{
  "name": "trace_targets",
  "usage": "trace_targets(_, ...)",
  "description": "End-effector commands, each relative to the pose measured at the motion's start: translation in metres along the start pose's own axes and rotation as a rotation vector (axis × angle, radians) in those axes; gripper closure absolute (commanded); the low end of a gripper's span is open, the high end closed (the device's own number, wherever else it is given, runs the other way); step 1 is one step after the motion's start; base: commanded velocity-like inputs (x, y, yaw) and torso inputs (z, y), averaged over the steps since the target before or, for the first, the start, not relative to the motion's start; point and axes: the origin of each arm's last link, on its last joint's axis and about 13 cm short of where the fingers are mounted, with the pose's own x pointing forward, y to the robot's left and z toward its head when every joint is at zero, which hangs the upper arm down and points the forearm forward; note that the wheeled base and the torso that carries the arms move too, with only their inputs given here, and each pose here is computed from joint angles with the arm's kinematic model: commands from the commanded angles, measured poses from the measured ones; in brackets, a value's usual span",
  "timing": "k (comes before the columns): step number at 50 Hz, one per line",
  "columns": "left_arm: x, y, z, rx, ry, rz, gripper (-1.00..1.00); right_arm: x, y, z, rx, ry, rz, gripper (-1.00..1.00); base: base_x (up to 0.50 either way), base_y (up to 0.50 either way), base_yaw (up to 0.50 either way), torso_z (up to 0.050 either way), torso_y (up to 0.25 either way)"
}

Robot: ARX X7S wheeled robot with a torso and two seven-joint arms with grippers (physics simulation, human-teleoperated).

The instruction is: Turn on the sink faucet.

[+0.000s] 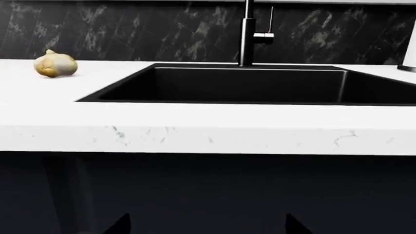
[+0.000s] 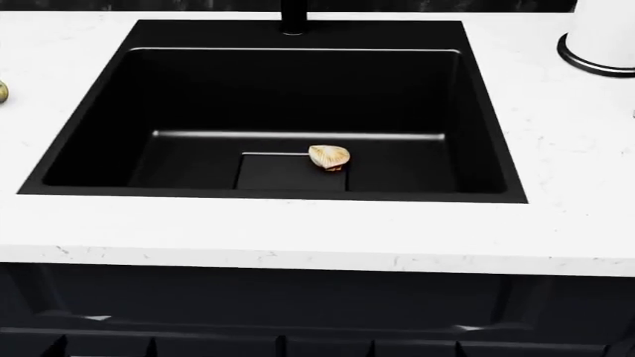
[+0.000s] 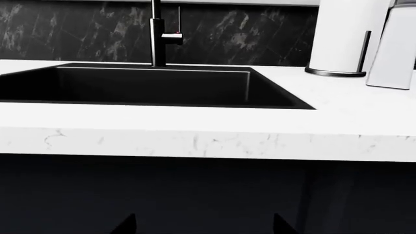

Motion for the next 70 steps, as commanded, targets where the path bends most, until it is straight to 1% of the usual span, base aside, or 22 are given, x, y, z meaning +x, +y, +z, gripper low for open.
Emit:
trace_targets(1, 0.0, 0.0, 0.002, -0.008, -0.012, -0.008, -1.0, 0.0, 0.0, 0.0, -0.005, 0.003, 0.004, -1.0, 0.0, 0.0, 0.0, 0.0, 0.0)
trace_targets(5, -0.002, 0.0, 0.003, -0.049, 0.013, 0.025, -1.0, 0.001, 0.001, 0.001, -0.013, -0.002, 0.004, -1.0, 0.0, 0.0, 0.0, 0.0, 0.0)
trace_targets(7, -0.001, -0.005, 0.008, -0.021, 0.019, 0.012, -1.0, 0.007, 0.001, 0.009, -0.044, -0.005, 0.018, -1.0, 0.0, 0.0, 0.0, 0.0, 0.0)
trace_targets(11, 0.003, -0.003, 0.04, -0.046, -0.015, 0.017, -1.0, 0.016, -0.008, 0.044, -0.063, -0.038, -0.007, -1.0, 0.0, 0.0, 0.0, 0.0, 0.0)
trace_targets(12, 0.004, -0.003, 0.046, -0.048, -0.026, 0.001, -1.0, 0.019, -0.01, 0.05, -0.153, -0.017, -0.013, -1.0, 0.0, 0.0, 0.0, 0.0, 0.0)
trace_targets(13, 0.002, -0.001, 0.05, -0.023, -0.026, -0.003, -1.0, 0.021, -0.01, 0.053, -0.181, -0.044, -0.011, -1.0, 0.0, 0.0, 0.0, 0.0, 0.0)
trace_targets(15, 0.007, -0.006, 0.076, -0.019, -0.068, -0.032, -1.0, 0.028, -0.015, 0.077, -0.101, -0.091, -0.008, -1.0, 0.0, 0.0, 0.0, 0.0, 0.0)
trace_targets(17, 0.01, -0.004, 0.096, -0.003, -0.088, -0.033, -1.0, 0.029, -0.02, 0.107, -0.105, -0.145, -0.004, -1.0, 0.0, 0.0, 0.0, 0.0, 0.0)
trace_targets(18, 0.01, -0.004, 0.103, 0.004, -0.097, -0.038, -1.0, 0.029, -0.021, 0.118, -0.067, -0.16, 0.023, -1.0, 0.0, 0.0, 0.0, 0.0, 0.0)
trace_targets(19, 0.011, -0.003, 0.112, 0.011, -0.11, -0.047, -1.0, 0.03, -0.023, 0.132, -0.114, -0.174, 0.032, -1.0, 0.0, 0.0, 0.0, 0.0, 0.0)
trace_targets(22, 0.015, -0.003, 0.128, 0.009, -0.116, -0.078, -1.0, 0.036, -0.03, 0.16, -0.129, -0.217, 0.012, -1.0, 0.0, 0.0, 0.0, 0.0, 0.0)
trace_targets(26, 0.045, -0.005, 0.159, 0.071, -0.187, -0.144, -1.0, 0.06, -0.041, 0.18, -0.102, -0.214, 0.009, -1.0, 0.0, 0.0, 0.0, 0.0, 0.0)
trace_targets(28, 0.077, -0.01, 0.18, 0.026, -0.195, -0.166, -1.0, 0.087, -0.041, 0.19, -0.118, -0.191, 0.056, -1.0, 0.0, 0.0, 0.0, 0.0, 0.0)
trace_targets(31, 0.109, -0.016, 0.201, 0.046, -0.226, -0.177, -1.0, 0.119, -0.038, 0.209, -0.096, -0.201, 0.079, -1.0, 0.0, 0.0, 0.0, 0.0, 0.0)
trace_targets(32, 0.123, -0.018, 0.208, 0.031, -0.229, -0.176, -1.0, 0.132, -0.038, 0.217, -0.155, -0.215, 0.084, -1.0, 0.0, 0.0, 0.0, 0.0, 0.0)
trace_targets(33, 0.133, -0.019, 0.212, 0.006, -0.226, -0.176, -1.0, 0.14, -0.037, 0.222, -0.127, -0.218, 0.096, -1.0, 0.0, 0.0, 0.0, 0.0, 0.0)
trace_targets(38, 0.179, -0.022, 0.24, 0.058, -0.218, -0.174, -1.0, 0.181, -0.04, 0.24, -0.141, -0.179, 0.115, -1.0, 0.0, 0.0, 0.0, 0.0, 0.0)
trace_targets(42, 0.206, -0.018, 0.243, 0.098, -0.177, -0.133, -1.0, 0.2, -0.047, 0.24, -0.098, -0.143, 0.107, -1.0, 0.0, 0.0, 0.0, 0.0, 0.0)
trace_targets(47, 0.226, -0.006, 0.231, 0.093, -0.123, -0.074, -1.0, 0.206, -0.051, 0.235, -0.086, -0.104, 0.123, -1.0, 0.0, 0.0, 0.0, 0.0, 0.0)
trace_targets(51, 0.228, -0.003, 0.219, 0.098, -0.091, -0.065, -1.0, 0.2, -0.053, 0.231, -0.083, -0.095, 0.126, -1.0, 0.0, 0.0, 0.0, 0.0, 0.0)
trace_targets(55, 0.226, -0.005, 0.22, 0.108, -0.075, -0.08, -1.0, 0.194, -0.052, 0.225, -0.132, -0.059, 0.139, -1.0, 0.0, 0.0, 0.0, 0.0, 0.0)
trace_targets(70, 0.226, 0.003, 0.216, 0.113, -0.059, -0.061, -1.0, 0.194, -0.055, 0.219, -0.1, -0.069, 0.13, -1.0, 0.23, 0.0, 0.0, 0.0, 0.0)
